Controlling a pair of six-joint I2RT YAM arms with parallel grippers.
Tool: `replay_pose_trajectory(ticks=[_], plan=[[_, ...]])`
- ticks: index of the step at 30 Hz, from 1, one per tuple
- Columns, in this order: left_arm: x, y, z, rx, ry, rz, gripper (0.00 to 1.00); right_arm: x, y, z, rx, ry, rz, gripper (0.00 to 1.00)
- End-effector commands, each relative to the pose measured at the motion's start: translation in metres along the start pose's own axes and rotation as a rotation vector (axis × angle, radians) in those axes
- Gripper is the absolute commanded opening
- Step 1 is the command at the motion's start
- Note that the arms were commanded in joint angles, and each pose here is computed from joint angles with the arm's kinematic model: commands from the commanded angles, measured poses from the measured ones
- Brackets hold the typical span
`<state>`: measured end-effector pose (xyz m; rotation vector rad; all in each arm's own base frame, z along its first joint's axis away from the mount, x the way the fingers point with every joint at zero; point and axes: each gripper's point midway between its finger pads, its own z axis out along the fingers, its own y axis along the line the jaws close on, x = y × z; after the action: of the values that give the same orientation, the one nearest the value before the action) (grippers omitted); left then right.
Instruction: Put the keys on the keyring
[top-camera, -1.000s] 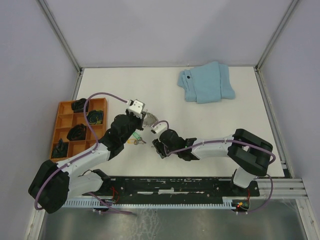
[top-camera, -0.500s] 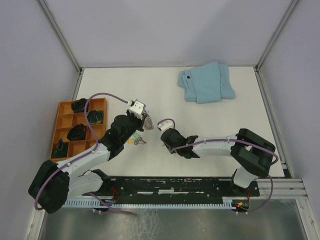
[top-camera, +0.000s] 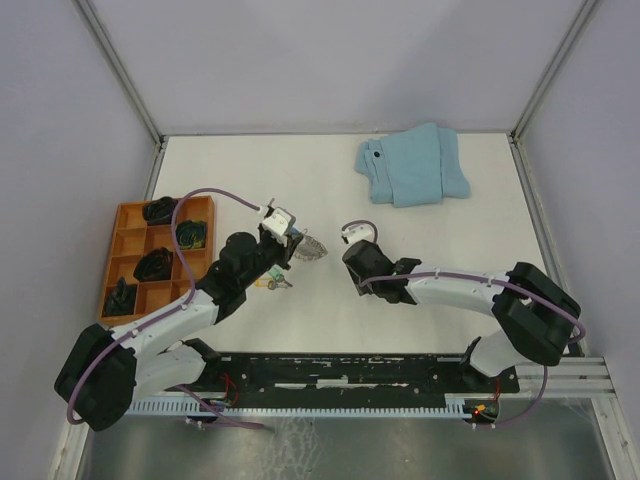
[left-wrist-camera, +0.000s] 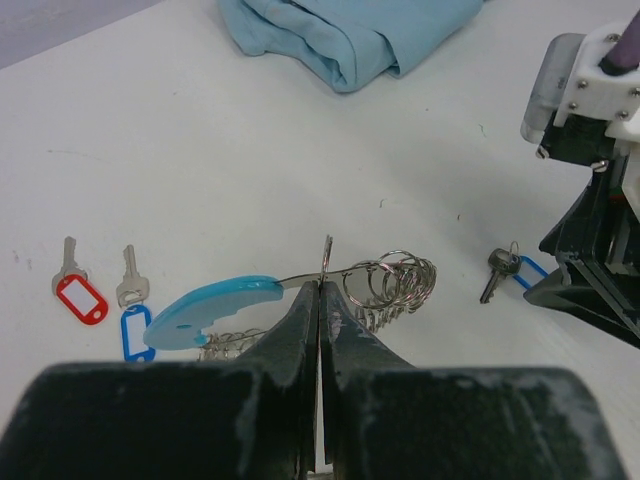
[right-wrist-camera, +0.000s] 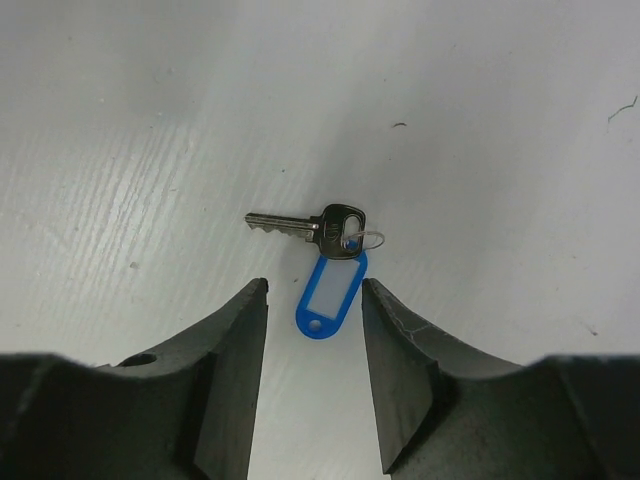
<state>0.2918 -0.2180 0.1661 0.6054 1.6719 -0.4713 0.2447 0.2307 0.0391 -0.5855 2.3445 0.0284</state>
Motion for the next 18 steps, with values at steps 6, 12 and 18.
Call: replay_pose_trajectory(ticks=[6, 12, 18], plan=[[-0.027, -0.014, 0.003, 0.093, -0.098, 0.056, 0.03, -0.017, -0.015, 0.001, 0.144, -0.042, 0.309, 0.5], [-0.025, -0.017, 0.005, 0.115, -0.08, 0.06, 0.03, -0.019, -0.029, 0.007, 0.238, -0.102, 0.413, 0.45], [-0.026, -0.02, 0.005, 0.129, -0.083, 0.063, 0.03, -0.018, -0.034, 0.014, 0.274, -0.119, 0.469, 0.41]])
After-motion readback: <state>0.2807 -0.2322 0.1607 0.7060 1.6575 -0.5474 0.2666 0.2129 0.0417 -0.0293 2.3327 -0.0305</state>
